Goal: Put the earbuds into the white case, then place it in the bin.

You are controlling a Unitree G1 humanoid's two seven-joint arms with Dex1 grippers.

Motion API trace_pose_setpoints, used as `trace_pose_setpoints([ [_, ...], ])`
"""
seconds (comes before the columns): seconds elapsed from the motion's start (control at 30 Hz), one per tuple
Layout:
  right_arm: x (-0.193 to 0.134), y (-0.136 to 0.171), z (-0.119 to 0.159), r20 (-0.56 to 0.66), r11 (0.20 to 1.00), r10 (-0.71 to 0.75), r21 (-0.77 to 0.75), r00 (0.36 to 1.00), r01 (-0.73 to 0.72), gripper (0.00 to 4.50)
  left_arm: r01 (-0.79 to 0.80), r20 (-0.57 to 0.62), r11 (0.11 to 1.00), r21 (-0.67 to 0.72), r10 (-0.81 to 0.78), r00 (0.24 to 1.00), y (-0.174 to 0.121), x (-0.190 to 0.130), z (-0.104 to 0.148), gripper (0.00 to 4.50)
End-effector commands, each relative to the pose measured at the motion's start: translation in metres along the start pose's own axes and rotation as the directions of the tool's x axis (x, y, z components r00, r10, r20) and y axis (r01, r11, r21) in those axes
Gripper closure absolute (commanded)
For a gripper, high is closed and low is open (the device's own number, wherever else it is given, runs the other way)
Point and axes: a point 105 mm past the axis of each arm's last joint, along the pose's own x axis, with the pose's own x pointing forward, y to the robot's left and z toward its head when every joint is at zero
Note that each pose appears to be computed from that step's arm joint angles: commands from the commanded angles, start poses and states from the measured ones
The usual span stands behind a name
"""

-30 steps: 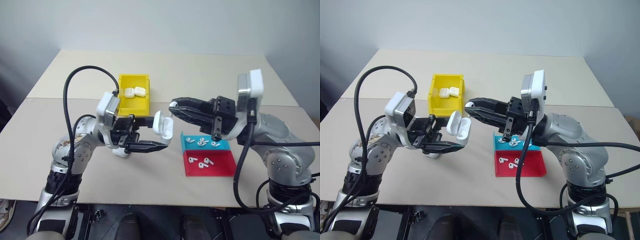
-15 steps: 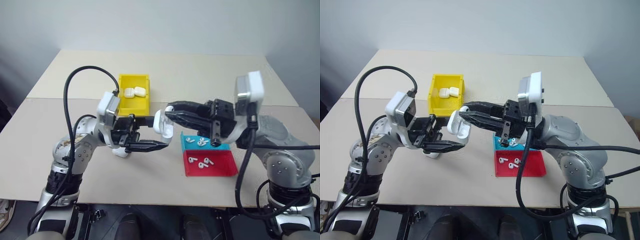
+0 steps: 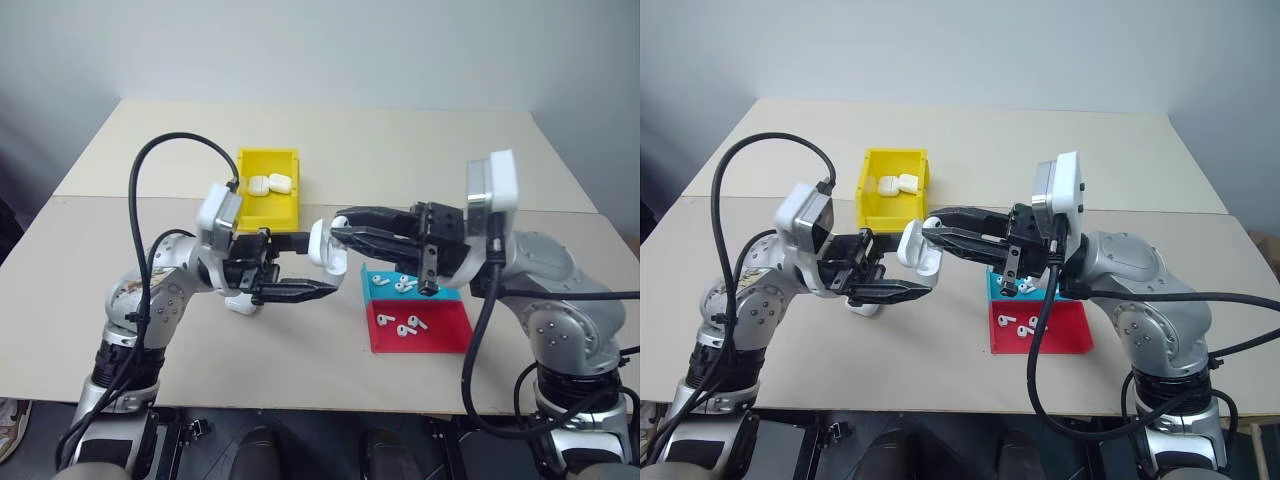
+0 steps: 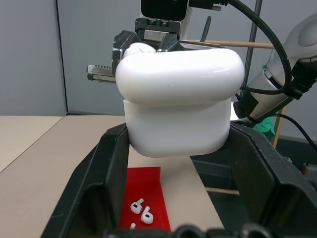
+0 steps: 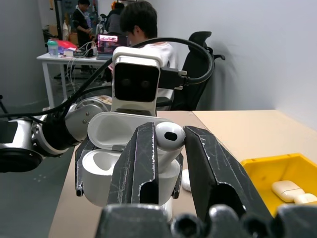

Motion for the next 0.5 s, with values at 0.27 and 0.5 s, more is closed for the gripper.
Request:
trace_pose_setpoints([
  [0.27,-0.007,0.000,0.009,0.021,0.999,0.031,-0.020,0.999,-0.031,0.15,-0.016,0.025,0.998,0.063,0.015,1.000,0.004,0.002,0.013,1.77],
  [0.5,-0.042,-0.031,0.011,-0.116,0.998,-0.007,-0.059,0.993,0.000,0.15,-0.046,0.011,0.995,0.094,0.045,0.999,0.006,-0.010,0.016,1.77],
])
